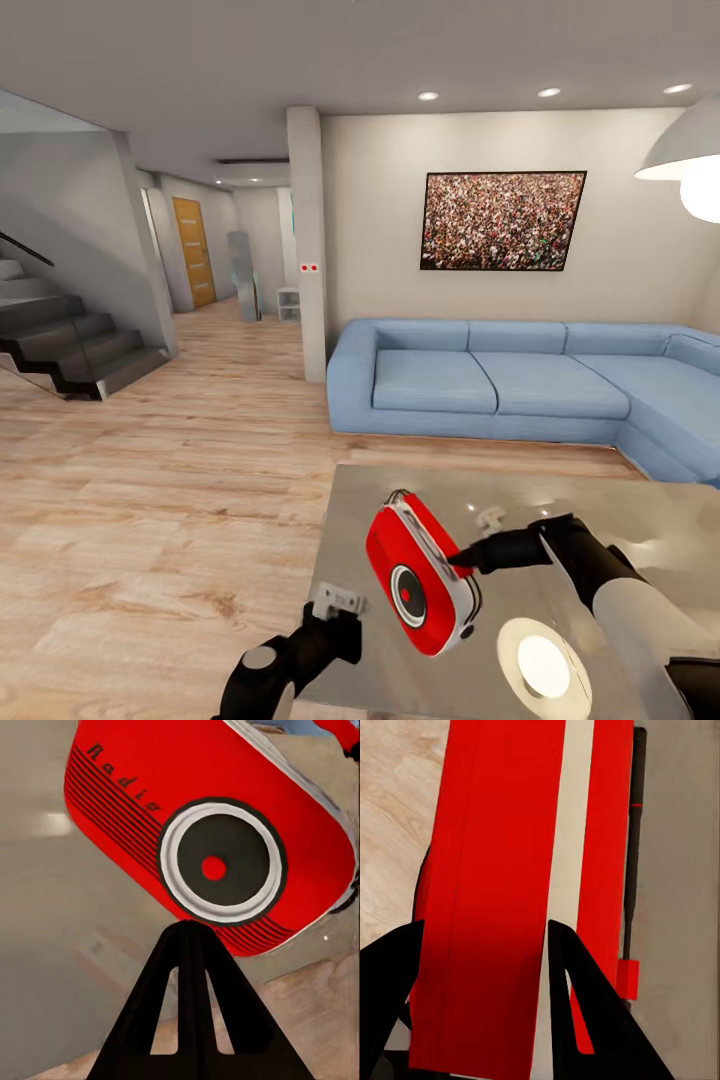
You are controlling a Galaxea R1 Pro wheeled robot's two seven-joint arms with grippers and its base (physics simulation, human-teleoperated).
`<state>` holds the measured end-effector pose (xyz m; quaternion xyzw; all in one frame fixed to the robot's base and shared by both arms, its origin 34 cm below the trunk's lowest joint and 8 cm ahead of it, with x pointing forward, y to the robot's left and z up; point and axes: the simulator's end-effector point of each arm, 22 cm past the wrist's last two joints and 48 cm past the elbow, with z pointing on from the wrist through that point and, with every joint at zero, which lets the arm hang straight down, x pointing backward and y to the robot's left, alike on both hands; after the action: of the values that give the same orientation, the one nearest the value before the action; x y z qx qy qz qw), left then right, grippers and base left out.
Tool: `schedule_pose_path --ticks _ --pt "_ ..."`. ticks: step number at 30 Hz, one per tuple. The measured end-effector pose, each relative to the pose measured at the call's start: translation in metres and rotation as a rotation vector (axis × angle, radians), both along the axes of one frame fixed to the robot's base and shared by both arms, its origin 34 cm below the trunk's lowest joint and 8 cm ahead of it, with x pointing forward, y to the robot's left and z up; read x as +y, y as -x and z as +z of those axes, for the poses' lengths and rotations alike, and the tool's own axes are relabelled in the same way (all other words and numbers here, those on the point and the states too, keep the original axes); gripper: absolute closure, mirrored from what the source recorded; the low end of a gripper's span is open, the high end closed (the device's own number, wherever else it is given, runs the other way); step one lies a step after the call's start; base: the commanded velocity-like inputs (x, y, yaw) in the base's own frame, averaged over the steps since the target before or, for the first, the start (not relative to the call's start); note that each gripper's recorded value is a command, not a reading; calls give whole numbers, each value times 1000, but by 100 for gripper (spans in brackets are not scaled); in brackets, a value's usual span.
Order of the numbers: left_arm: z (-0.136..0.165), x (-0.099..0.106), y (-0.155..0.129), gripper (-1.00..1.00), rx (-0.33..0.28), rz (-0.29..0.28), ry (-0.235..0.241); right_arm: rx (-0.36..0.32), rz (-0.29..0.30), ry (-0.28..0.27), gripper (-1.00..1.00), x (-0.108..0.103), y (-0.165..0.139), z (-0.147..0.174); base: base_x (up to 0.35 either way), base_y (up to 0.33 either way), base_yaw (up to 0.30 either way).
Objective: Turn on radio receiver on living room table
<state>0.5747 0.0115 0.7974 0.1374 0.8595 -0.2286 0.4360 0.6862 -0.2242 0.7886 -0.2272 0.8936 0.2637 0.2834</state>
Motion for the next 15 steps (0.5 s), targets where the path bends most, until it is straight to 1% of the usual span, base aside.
schedule_pose_path --ticks 4,8,12,15 --pt "0 -15 8 100 0 -42 0 -21 12 -5 100 2 -1 2 0 0 0" --pt "-4 -19 12 100 8 -56 -3 -19 20 -18 100 10 0 2 0 0 0" --pt "-5 -24 14 100 8 -70 -3 3 74 -82 100 30 10 8 0 0 0" --pt "-5 -25 15 100 8 -73 -4 14 108 -115 100 38 17 12 0 0 0"
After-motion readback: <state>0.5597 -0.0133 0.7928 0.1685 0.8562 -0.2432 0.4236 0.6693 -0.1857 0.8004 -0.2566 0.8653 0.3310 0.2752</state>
